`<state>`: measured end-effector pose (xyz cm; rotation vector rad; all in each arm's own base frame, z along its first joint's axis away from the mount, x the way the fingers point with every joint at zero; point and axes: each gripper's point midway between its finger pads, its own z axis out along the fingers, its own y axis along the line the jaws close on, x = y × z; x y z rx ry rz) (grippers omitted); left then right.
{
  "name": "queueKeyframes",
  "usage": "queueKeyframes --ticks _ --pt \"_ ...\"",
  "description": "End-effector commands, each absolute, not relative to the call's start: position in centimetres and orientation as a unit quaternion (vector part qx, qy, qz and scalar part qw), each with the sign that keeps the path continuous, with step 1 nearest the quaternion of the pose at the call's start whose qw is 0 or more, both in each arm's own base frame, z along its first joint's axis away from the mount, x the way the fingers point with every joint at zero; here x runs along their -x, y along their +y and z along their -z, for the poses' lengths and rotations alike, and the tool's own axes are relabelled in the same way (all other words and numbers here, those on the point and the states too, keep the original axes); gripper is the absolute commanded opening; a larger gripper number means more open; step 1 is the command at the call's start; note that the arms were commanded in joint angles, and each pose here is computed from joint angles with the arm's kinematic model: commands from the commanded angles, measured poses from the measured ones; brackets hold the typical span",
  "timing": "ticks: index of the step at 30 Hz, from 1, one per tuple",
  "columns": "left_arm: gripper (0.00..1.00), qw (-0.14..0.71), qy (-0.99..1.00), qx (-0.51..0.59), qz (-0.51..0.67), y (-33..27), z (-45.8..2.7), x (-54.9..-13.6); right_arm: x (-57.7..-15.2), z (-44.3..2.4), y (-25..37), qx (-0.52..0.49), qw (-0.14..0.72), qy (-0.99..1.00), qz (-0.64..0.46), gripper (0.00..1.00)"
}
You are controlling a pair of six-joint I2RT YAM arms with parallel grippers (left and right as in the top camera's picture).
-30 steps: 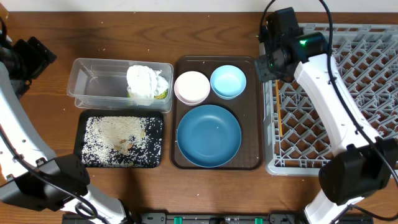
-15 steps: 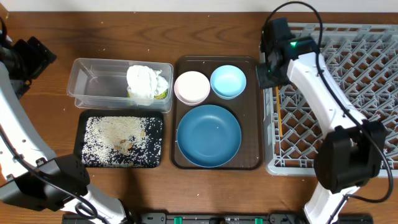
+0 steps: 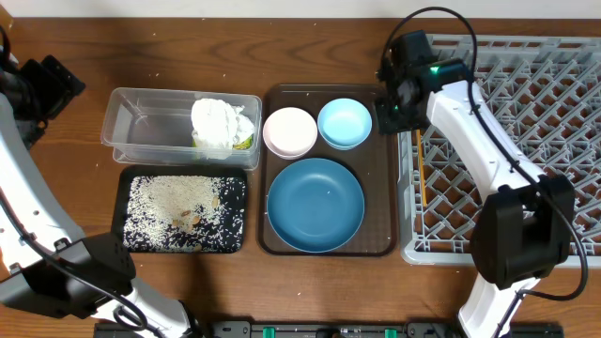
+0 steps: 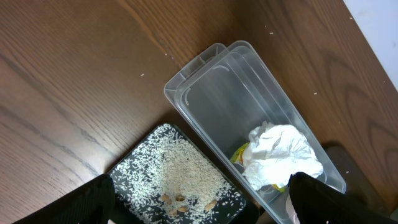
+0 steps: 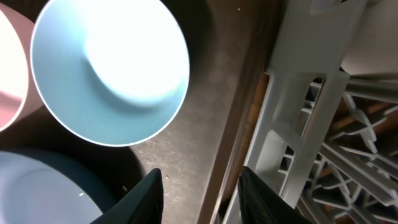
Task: Sort waste into correct bins and load items into the dishwasher rack
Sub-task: 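Move the right gripper back toward the light blue bowl on the tray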
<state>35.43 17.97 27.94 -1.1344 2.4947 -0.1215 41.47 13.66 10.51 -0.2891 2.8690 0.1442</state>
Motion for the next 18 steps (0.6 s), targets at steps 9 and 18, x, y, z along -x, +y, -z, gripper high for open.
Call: queueKeyframes --ticks 9,18 --pt "0.92 0.196 0.891 0.408 0.041 18.2 -27.8 -35.4 -43.9 -11.0 10.5 0.059 0.173 0.983 0.029 0.39" --pt "0.92 0.196 0.891 0.408 0.041 18.2 -27.8 -35.4 -43.3 -9.8 9.6 0.028 0.158 0.987 0.028 0.39"
